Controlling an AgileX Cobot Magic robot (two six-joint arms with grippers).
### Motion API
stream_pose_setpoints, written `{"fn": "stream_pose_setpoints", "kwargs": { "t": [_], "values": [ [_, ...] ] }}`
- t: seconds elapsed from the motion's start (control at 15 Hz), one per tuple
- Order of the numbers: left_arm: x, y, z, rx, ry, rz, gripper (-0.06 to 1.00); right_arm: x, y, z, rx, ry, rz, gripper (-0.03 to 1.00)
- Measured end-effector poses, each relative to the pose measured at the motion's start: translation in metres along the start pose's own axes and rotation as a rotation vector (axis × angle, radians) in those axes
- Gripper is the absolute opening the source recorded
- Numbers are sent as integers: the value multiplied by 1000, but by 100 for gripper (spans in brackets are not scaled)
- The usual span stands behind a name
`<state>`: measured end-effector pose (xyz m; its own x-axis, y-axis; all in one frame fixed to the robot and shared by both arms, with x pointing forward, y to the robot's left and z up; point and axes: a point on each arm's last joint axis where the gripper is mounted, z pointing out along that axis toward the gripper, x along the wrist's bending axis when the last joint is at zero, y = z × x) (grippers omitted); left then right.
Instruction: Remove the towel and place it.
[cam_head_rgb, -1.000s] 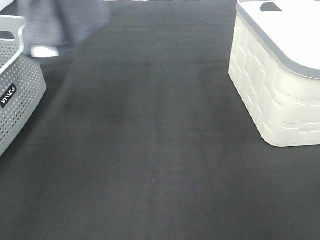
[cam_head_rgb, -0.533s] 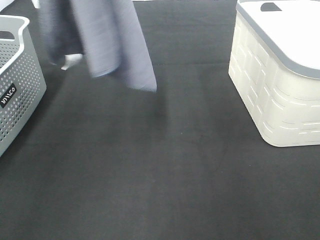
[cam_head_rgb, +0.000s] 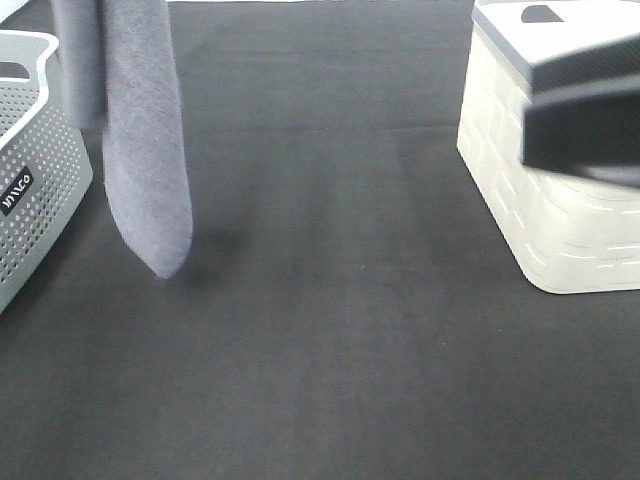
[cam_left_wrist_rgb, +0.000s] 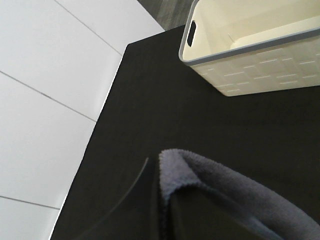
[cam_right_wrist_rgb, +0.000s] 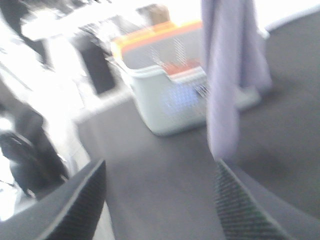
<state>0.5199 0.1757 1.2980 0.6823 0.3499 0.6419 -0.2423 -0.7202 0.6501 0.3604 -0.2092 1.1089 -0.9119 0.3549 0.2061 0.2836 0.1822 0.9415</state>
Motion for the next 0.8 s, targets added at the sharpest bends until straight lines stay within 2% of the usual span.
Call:
{"fn": "stream_pose_setpoints", "kwargs": {
  "t": [0.13,0.33,0.4,0.53,0.8],
  "values": [
    [-2,4,0,-42,-18,16,0,-11,3,8,-59,57,4,62],
    [-3,7,3,-84,-43,6,0,-22,8,13,-95,76,-19,62],
    [-7,8,14,-102,-75,-6,0,-27,15,14,-111,84,-44,62],
    [-15,15,33,-125,-110,5,0,-34,21,17,-119,90,-62,62],
    [-28,29,60,-173,-116,60,0,-58,13,30,-98,103,-33,62]
  ]
}}
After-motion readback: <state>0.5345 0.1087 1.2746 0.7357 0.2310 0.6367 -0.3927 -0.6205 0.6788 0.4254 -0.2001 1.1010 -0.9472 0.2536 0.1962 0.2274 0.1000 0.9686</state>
